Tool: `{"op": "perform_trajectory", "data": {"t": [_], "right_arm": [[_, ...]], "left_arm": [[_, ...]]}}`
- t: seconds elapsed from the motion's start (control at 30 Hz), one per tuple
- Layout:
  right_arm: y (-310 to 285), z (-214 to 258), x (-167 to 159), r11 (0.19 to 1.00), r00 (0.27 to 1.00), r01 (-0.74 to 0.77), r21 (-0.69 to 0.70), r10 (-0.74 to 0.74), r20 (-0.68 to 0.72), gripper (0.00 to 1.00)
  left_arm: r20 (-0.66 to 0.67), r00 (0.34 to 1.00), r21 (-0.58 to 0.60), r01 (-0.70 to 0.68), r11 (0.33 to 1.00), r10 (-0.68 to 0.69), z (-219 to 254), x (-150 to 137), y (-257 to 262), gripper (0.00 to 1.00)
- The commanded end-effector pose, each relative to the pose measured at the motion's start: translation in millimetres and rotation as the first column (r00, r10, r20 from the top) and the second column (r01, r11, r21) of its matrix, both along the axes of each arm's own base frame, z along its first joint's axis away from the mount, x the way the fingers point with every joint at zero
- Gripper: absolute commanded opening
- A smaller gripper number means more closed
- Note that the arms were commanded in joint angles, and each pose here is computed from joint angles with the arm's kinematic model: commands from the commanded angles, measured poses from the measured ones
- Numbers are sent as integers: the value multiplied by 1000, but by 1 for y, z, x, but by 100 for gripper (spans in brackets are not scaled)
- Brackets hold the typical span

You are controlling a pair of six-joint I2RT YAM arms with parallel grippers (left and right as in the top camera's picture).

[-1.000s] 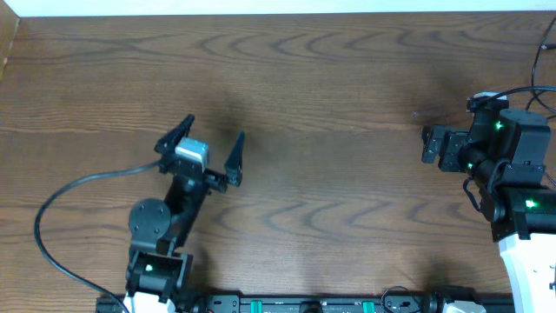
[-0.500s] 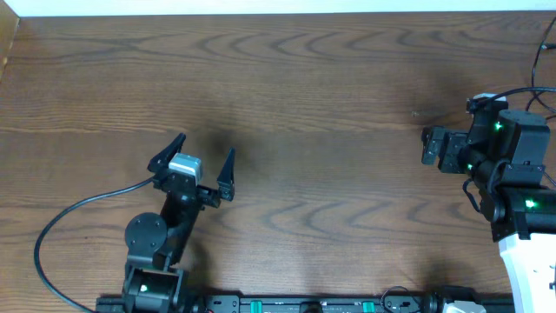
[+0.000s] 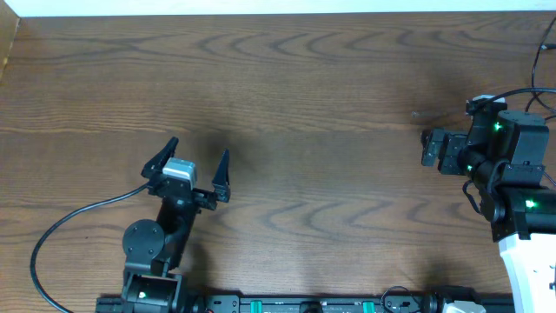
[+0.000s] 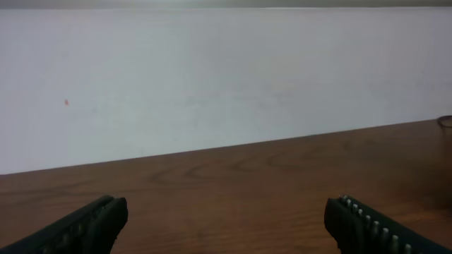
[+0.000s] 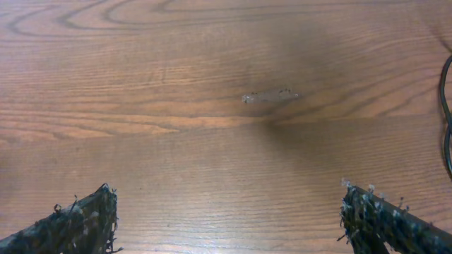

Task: Untangle cables

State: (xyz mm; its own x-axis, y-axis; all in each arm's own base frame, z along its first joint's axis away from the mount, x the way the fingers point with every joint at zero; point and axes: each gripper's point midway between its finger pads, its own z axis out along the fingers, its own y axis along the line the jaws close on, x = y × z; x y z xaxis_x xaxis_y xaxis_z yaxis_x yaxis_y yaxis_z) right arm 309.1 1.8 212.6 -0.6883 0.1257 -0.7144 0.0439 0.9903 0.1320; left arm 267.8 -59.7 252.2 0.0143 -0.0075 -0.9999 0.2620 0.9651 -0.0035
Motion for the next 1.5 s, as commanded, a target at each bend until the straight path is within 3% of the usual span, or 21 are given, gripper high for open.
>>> {"op": "perform_trajectory", "data": {"t": [0.0, 0.27, 0.6, 1.13, 1.47], "right_arm": [[1, 1, 0, 1000, 1000, 2, -2, -2, 2, 99], [1, 1, 0, 1000, 1000, 2, -2, -2, 2, 99], [1, 1, 0, 1000, 1000, 2, -2, -2, 2, 99], [1, 1, 0, 1000, 1000, 2, -2, -2, 2, 99], [1, 1, 0, 1000, 1000, 2, -2, -2, 2, 99]], "left_arm": [[-3, 1000, 17, -22, 1000, 22, -14, -3, 5, 94], [132, 989, -23, -65, 998, 68, -23, -17, 15, 94], [160, 978, -75, -123, 990, 134, -31, -26, 32, 94], [-196, 967, -84, -182, 980, 163, -115, -25, 38, 94], [-194, 968, -84, -179, 980, 160, -115, -25, 38, 94]]}}
